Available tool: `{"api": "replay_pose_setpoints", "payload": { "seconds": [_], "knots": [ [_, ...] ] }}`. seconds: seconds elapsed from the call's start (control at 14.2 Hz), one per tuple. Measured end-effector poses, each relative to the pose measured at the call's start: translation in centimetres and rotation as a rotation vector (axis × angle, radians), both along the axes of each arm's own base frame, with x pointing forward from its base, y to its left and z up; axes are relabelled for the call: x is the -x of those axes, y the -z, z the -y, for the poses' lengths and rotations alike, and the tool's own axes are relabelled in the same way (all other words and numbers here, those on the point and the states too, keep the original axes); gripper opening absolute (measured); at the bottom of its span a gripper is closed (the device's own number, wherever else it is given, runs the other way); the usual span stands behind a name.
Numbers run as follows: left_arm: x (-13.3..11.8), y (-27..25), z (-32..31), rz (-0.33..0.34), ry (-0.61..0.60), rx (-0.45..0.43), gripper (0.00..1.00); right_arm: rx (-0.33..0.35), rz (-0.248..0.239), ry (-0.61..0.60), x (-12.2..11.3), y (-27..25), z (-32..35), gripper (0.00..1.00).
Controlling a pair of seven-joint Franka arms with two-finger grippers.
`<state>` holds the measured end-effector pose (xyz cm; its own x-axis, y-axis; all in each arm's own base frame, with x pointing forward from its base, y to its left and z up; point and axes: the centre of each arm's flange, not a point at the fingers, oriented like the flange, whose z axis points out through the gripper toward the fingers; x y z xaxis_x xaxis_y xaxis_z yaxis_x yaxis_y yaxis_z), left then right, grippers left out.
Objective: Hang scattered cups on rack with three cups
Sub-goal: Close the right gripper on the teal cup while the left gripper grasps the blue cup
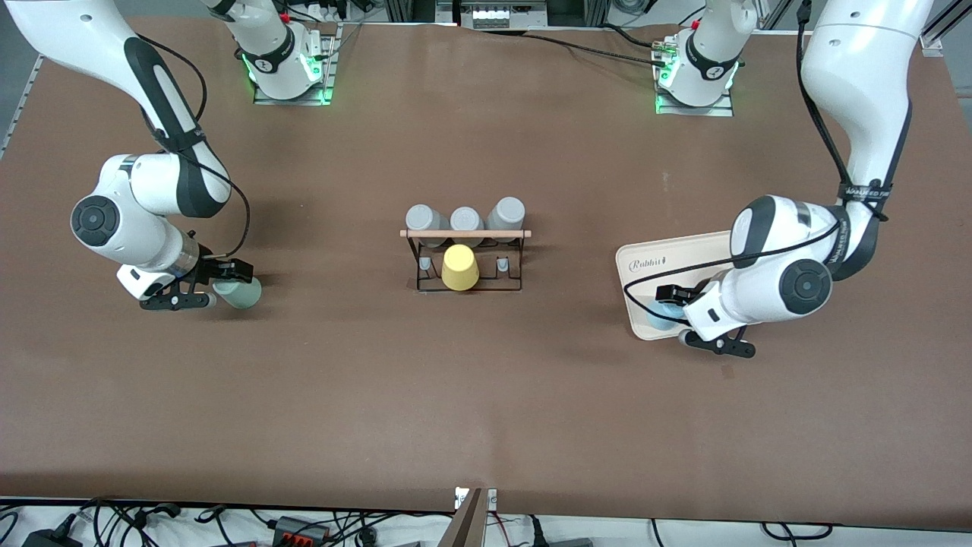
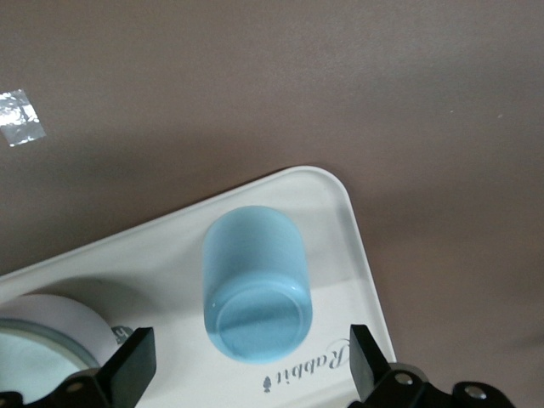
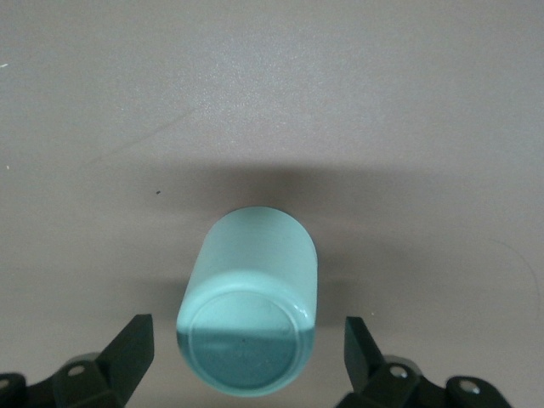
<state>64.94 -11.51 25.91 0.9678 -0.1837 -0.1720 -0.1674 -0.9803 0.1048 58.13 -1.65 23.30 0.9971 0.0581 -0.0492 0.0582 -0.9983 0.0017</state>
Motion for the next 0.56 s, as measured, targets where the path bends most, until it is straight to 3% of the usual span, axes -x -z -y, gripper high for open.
{"api": "replay_pose_setpoints", "payload": {
  "seconds": [0.07,0.14,0.28,0.35,0.42,0.56],
  "knots": [
    [-0.1,0.5,-0.1,0.008,0.010,-0.011,1.00,0.000,0.000,-0.002,0.0,0.0,0.0,0.88],
    [-0.1,1.0,-0.1,0.009,0.016,-0.017,1.00,0.000,0.000,-0.006,0.0,0.0,0.0,0.88],
    [-0.1,1.8,-0.1,0.003,0.019,-0.019,1.00,-0.001,0.001,-0.011,0.0,0.0,0.0,0.71],
    [0.0,2.0,-0.1,0.000,0.019,-0.019,1.00,-0.001,0.001,-0.013,0.0,0.0,0.0,0.71],
    [0.0,2.3,0.0,-0.004,0.020,-0.019,1.00,0.000,0.004,-0.013,-0.1,-0.2,0.0,0.65],
    [0.3,2.9,0.6,-0.014,0.030,-0.018,1.00,-0.001,0.004,-0.014,-0.1,-0.2,0.0,0.65]
  ]
}}
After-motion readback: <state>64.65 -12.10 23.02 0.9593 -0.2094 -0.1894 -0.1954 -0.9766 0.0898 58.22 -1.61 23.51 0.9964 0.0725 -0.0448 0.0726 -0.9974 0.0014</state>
